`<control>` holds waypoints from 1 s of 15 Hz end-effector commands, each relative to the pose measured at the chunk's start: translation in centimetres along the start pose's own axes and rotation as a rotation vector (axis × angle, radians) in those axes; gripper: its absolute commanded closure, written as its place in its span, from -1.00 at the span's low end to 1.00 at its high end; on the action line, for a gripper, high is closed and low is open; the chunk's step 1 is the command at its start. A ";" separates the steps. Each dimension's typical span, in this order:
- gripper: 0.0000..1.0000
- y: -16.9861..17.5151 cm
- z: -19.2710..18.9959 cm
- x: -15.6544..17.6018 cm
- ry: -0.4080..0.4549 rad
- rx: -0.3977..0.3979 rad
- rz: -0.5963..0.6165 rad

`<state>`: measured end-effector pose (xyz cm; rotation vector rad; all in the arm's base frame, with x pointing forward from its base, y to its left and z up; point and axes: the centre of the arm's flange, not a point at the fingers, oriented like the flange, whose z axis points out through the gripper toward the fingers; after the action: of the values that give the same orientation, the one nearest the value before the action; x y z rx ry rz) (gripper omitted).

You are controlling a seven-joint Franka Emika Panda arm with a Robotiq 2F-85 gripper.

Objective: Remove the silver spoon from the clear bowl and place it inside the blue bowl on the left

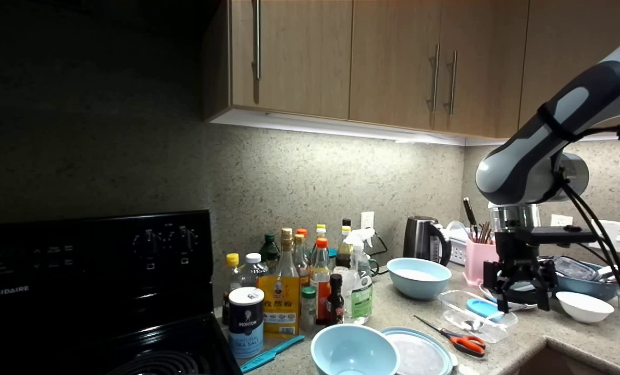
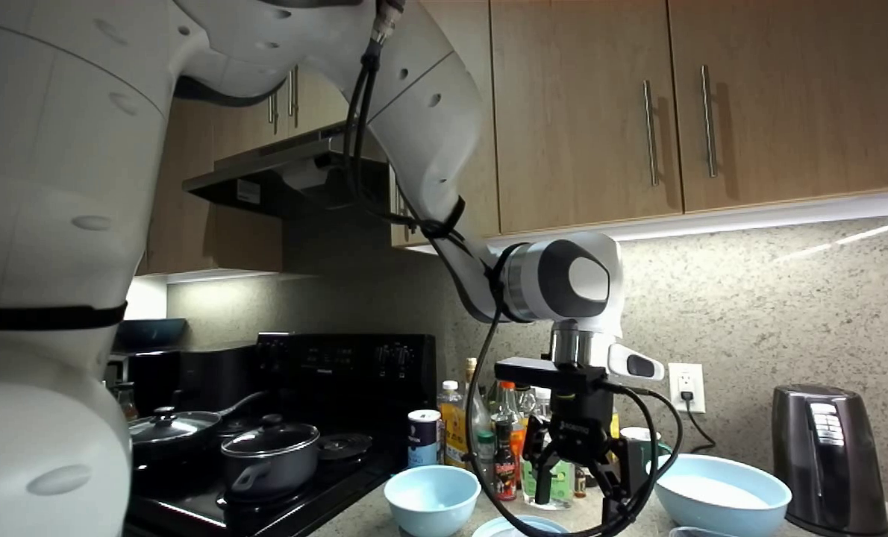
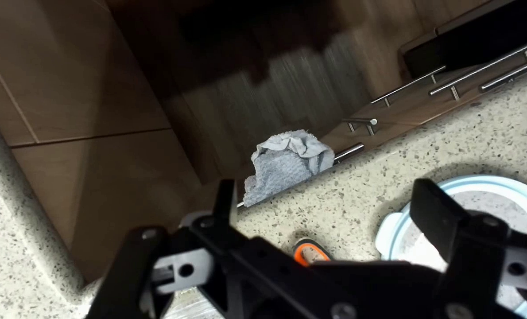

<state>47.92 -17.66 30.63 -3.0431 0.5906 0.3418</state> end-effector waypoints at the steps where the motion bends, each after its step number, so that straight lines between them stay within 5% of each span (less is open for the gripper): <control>1: -1.00 -0.2 0.0 0.0 0.000 -0.001 -0.004; 15: -1.00 11.7 5.1 8.9 -0.104 -0.021 0.199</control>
<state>49.35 -29.35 25.17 -2.9991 0.8726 0.4610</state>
